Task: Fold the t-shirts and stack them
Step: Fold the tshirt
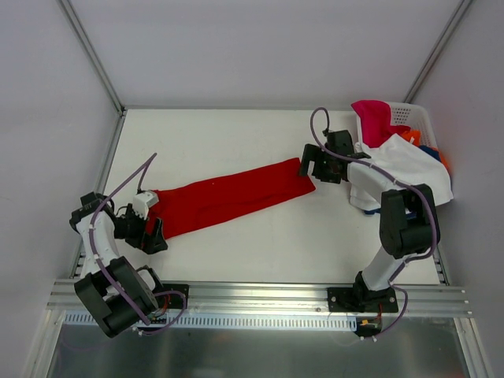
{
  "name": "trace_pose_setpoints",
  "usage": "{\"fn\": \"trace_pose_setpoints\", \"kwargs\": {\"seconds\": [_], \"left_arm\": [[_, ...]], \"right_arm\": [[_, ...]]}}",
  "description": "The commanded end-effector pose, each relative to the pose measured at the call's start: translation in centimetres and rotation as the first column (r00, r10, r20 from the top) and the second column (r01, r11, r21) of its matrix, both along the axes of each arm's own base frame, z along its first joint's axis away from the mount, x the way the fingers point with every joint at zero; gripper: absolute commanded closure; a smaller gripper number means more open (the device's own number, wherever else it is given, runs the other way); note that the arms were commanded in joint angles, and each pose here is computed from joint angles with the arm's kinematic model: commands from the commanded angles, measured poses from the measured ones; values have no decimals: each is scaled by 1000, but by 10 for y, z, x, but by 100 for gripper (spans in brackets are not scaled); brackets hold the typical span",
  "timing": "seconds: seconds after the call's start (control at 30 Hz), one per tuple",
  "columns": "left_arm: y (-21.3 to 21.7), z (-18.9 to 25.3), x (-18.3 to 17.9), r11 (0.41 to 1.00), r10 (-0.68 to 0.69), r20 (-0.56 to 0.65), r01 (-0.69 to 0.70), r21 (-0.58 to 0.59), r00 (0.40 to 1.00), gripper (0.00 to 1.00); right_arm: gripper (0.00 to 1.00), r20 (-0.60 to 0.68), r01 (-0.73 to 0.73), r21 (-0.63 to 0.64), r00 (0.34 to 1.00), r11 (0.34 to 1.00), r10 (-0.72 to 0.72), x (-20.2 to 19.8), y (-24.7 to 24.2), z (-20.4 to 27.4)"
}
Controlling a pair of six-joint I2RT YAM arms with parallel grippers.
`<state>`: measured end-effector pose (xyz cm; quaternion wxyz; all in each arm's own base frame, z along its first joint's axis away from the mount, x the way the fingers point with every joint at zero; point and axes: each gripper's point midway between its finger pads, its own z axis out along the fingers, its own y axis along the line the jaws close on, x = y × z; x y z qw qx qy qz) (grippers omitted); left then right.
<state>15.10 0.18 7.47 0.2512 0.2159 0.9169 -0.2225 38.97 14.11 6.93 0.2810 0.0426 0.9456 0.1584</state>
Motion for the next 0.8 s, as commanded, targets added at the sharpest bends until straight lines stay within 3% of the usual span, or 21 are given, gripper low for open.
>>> {"fn": "trace_pose_setpoints", "kwargs": {"seconds": [0.0,0.2,0.33,0.4,0.43,0.5,0.53,0.6,0.63,0.73,0.77], "left_arm": [[7,7,1,1000,3,38,-3,9,999,1],[29,56,37,994,109,174,-111,-1,979,1],[25,93,60,979,188,229,-164,-121,955,1],[17,107,70,961,216,238,-163,-224,947,7],[14,111,72,954,222,241,-159,-254,945,10],[9,113,78,931,233,222,-151,-332,947,22],[10,109,81,918,240,191,-159,-363,952,39],[11,103,84,903,245,155,-167,-396,957,58],[13,95,87,891,247,114,-179,-417,962,76],[18,77,90,875,245,33,-207,-437,969,100],[19,72,90,873,242,16,-210,-440,970,100]], "right_arm": [[1,64,16,14,998,1000,-16,-1,-3,27],[1,105,-18,42,994,999,14,-10,6,45],[3,153,-69,78,987,995,56,-9,27,65],[24,164,-100,103,983,990,83,-7,40,72],[43,156,-122,104,982,987,105,-7,50,70],[79,164,-139,105,979,985,120,0,62,79],[99,141,-151,98,981,984,136,1,70,71],[99,146,-164,105,978,981,148,8,80,77],[99,127,-172,103,979,980,159,8,87,69],[99,126,-181,109,978,977,167,14,97,65],[100,112,-180,109,979,978,168,16,100,58]]}}
